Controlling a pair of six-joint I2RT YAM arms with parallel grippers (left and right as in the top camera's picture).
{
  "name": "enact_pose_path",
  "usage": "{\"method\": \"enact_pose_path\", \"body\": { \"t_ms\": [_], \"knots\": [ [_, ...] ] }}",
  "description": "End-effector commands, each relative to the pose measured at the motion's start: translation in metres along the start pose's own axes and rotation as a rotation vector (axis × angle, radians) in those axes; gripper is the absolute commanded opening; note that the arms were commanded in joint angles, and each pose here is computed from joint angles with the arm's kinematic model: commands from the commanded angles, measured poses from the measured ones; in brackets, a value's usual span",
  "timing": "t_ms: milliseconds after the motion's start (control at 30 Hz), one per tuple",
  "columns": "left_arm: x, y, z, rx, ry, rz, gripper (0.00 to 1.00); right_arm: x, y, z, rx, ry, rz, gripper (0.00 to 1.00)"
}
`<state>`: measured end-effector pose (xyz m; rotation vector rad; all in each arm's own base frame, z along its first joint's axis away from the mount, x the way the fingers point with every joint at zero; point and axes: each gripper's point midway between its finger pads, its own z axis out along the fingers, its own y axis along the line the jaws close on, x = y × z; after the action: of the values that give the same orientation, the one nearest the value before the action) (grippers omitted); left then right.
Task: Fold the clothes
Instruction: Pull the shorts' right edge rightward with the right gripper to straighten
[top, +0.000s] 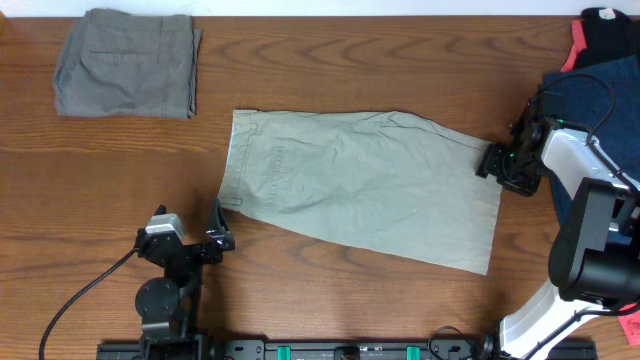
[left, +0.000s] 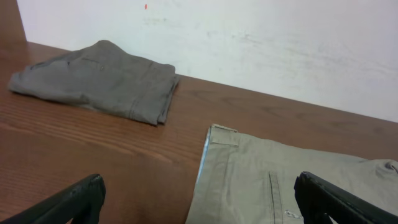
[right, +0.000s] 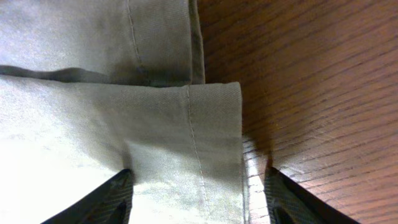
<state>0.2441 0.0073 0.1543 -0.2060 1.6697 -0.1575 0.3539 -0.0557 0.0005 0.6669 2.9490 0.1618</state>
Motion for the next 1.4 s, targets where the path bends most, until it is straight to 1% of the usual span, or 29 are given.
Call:
{"method": "enact_pose_path", "body": {
  "t_ms": [0, 67, 100, 167, 267, 300, 433, 633, 733, 900, 1000, 1133, 1167, 1200, 1233, 1300, 1333, 1367],
  "knots": [
    [0.015, 0.003, 0.002, -0.006, 0.037, 0.005, 0.98, 0.004, 0.002, 0.004, -0.010, 0.012, 0.004, 0.60],
    [0.015, 0.003, 0.002, -0.006, 0.037, 0.005, 0.98, 0.003, 0.003, 0.006, -0.019, 0.009, 0.004, 0.47],
    [0.015, 0.003, 0.002, -0.006, 0.037, 0.005, 0.98, 0.002, 0.005, 0.006, -0.029, 0.006, 0.002, 0.37],
    [0.015, 0.003, 0.002, -0.006, 0.037, 0.005, 0.98, -0.002, 0.008, 0.007, -0.043, -0.008, -0.001, 0.27],
    [0.015, 0.003, 0.002, -0.006, 0.037, 0.005, 0.98, -0.010, 0.016, 0.008, -0.071, -0.039, -0.006, 0.06],
    [0.015, 0.003, 0.002, -0.006, 0.037, 0.005, 0.98, -0.012, 0.018, 0.009, -0.075, -0.051, -0.010, 0.01],
    [0.015, 0.003, 0.002, -0.006, 0.037, 0.005, 0.98, -0.024, 0.028, 0.010, -0.092, -0.103, -0.029, 0.01],
    [0.015, 0.003, 0.002, -0.006, 0.037, 0.005, 0.98, -0.058, 0.035, 0.005, -0.106, -0.245, -0.047, 0.01],
    [0.015, 0.003, 0.002, -0.006, 0.037, 0.005, 0.98, -0.068, 0.037, 0.002, -0.108, -0.289, -0.050, 0.01],
    [0.015, 0.003, 0.002, -0.006, 0.037, 0.005, 0.98, -0.079, 0.034, -0.003, -0.088, -0.332, -0.051, 0.01],
    [0.015, 0.003, 0.002, -0.006, 0.037, 0.005, 0.98, -0.086, 0.033, -0.009, -0.066, -0.350, -0.099, 0.01],
    [0.015, 0.003, 0.002, -0.006, 0.037, 0.005, 0.98, -0.094, 0.023, -0.024, 0.008, -0.345, -0.095, 0.01],
    [0.015, 0.003, 0.002, -0.006, 0.037, 0.005, 0.98, -0.096, 0.023, -0.029, 0.015, -0.341, -0.104, 0.05],
    [0.015, 0.003, 0.002, -0.006, 0.037, 0.005, 0.98, -0.098, 0.024, -0.033, 0.018, -0.336, -0.113, 0.19],
    [0.015, 0.003, 0.002, -0.006, 0.037, 0.005, 0.98, -0.100, 0.025, -0.039, 0.020, -0.333, -0.121, 0.40],
    [0.015, 0.003, 0.002, -0.006, 0.037, 0.005, 0.98, -0.104, 0.028, -0.051, 0.022, -0.330, -0.122, 0.51],
    [0.015, 0.003, 0.002, -0.006, 0.037, 0.005, 0.98, -0.108, 0.029, -0.060, 0.021, -0.330, -0.122, 0.60],
    [0.015, 0.003, 0.002, -0.006, 0.037, 0.005, 0.98, -0.110, 0.031, -0.067, 0.022, -0.330, -0.122, 0.64]
  ]
}}
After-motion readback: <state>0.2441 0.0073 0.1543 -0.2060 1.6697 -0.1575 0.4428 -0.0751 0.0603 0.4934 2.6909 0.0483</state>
